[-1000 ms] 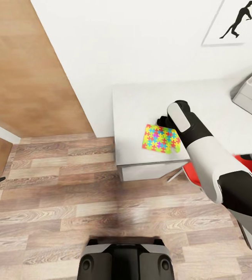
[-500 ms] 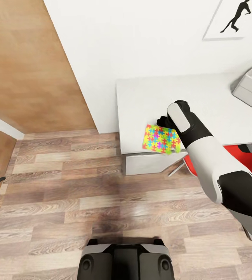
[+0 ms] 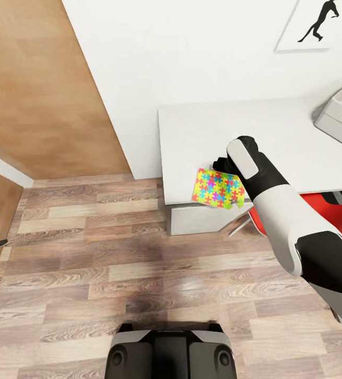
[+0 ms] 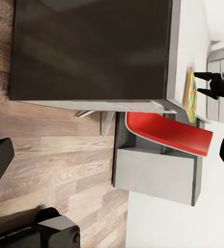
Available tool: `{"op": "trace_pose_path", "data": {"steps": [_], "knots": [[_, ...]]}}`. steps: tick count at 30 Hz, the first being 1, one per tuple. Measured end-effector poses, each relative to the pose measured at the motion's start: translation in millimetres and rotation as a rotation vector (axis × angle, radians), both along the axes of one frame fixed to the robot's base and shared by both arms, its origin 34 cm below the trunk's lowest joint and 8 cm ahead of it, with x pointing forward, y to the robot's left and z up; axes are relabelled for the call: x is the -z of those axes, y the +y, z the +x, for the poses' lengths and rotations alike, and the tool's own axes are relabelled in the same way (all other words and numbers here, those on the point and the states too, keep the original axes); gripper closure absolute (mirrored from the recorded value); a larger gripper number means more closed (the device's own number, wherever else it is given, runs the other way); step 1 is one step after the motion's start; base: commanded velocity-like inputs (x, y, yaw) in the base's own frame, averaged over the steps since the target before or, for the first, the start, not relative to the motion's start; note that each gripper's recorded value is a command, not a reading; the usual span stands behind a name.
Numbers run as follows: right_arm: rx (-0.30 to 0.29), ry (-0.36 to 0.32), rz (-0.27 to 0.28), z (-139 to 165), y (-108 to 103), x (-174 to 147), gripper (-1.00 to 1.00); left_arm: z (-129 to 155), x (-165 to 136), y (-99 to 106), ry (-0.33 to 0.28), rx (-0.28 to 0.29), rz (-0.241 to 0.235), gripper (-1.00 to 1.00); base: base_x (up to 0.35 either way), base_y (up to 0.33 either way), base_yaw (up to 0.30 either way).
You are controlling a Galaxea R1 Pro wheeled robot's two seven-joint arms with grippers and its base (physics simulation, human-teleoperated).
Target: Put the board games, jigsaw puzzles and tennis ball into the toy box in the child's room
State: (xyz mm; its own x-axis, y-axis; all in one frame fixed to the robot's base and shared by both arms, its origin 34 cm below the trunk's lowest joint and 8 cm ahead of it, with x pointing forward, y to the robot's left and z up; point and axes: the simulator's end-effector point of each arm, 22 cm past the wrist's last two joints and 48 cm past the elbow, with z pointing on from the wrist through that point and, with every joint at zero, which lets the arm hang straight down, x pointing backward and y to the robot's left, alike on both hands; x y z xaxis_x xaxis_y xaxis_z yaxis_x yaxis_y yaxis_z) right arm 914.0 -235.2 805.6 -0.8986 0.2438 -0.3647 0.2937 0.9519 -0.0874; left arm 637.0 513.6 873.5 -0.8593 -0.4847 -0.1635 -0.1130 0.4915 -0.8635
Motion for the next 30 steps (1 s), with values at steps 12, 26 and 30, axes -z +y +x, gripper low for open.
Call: {"op": "trace_pose_path", "data": {"steps": [12,26,30], "knots": [[0.000,0.000,0.000,0.1,0.0,0.2,-1.00,0.1,0.1,0.0,0.000,0.000,0.000,-1.00,-0.017,0.000,0.000],[0.000,-0.001,0.001,0.1,0.2,0.0,-1.00,0.0,0.0,0.0,0.000,0.000,0.000,-1.00,-0.045,0.000,0.000],[0.004,-0.005,0.002,1.0,0.1,-0.3,-1.00,0.0,0.1,0.0,0.000,0.000,0.000,-1.00,0.000,0.000,0.000]]}}
